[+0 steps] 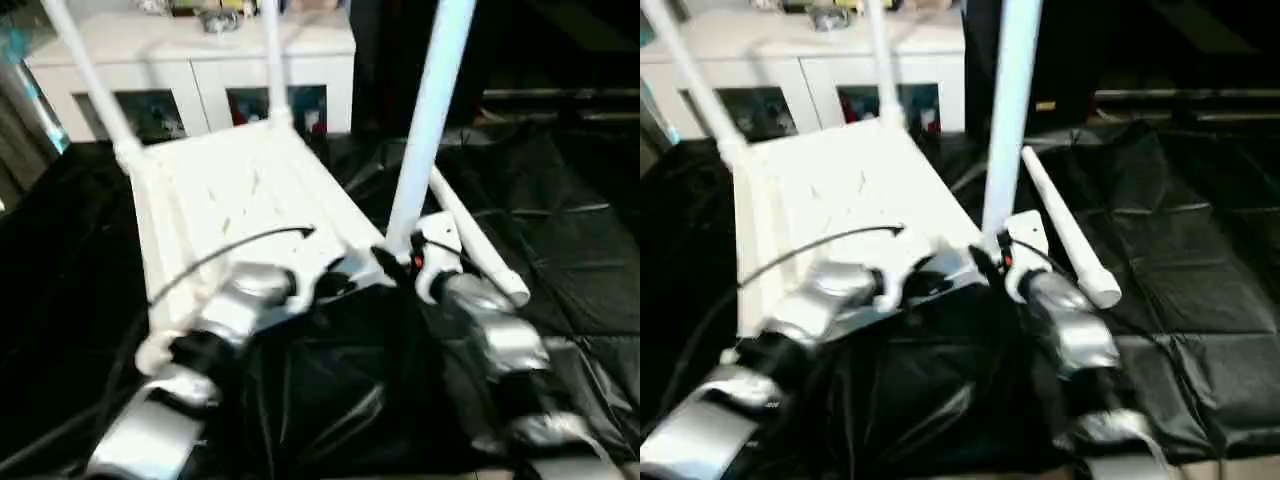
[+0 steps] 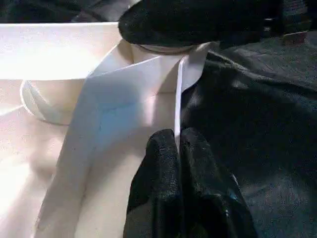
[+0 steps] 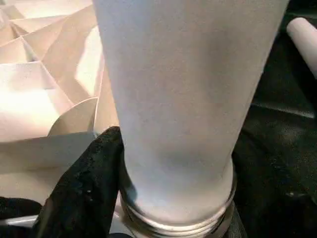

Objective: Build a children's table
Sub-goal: Rotate leg to tighten

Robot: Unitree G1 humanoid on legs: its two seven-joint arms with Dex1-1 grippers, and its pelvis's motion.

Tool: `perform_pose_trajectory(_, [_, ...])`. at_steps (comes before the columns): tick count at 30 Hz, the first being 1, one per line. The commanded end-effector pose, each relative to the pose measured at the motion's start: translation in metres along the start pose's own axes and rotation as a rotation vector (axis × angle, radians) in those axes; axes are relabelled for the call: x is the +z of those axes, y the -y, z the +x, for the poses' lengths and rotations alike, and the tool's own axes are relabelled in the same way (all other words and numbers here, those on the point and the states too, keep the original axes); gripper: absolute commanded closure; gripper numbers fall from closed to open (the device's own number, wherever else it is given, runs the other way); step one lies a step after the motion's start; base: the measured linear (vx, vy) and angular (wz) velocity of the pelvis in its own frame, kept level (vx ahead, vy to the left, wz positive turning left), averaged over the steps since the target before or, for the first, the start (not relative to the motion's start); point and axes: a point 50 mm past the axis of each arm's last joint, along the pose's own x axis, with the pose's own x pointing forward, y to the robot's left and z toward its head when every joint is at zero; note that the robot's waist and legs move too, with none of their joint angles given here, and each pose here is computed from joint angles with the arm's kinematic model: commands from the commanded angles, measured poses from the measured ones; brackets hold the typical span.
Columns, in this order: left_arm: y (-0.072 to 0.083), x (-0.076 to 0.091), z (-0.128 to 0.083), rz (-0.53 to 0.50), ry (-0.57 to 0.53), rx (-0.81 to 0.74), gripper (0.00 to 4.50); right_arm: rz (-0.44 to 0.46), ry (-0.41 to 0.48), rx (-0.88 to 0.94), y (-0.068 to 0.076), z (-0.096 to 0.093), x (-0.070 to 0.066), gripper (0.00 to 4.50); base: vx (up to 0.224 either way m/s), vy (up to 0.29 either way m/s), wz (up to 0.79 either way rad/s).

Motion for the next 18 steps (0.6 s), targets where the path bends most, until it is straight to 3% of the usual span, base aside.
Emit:
perform_pose_trajectory(1, [0.006, 0.019, 0.008, 0.019, 0.08, 0.007, 4.5, 0.066, -0.06, 0.17, -0.034, 0.006, -0.017, 1.0, 0.0, 0.0, 0.0])
perform_pose_trajectory(4, [0.004, 0.014, 0.001, 0.044, 0.078, -0.039, 4.5, -0.006, -0.046, 0.22, -0.029, 0.002, -0.012, 0.65, 0.0, 0.0, 0.0])
perform_pose_trajectory(14, [-0.005, -0.006, -0.037, 0.147, 0.035, -0.289, 4.5, -0.239, -0.07, 0.495, 0.002, -0.03, 0.003, 0.65, 0.0, 0.0, 0.0])
perform_pose_trajectory(18, [-0.01, -0.008, -0.046, 0.156, 0.023, -0.333, 4.5, -0.26, -0.079, 0.535, 0.008, -0.034, 0.006, 0.65, 0.0, 0.0, 0.0])
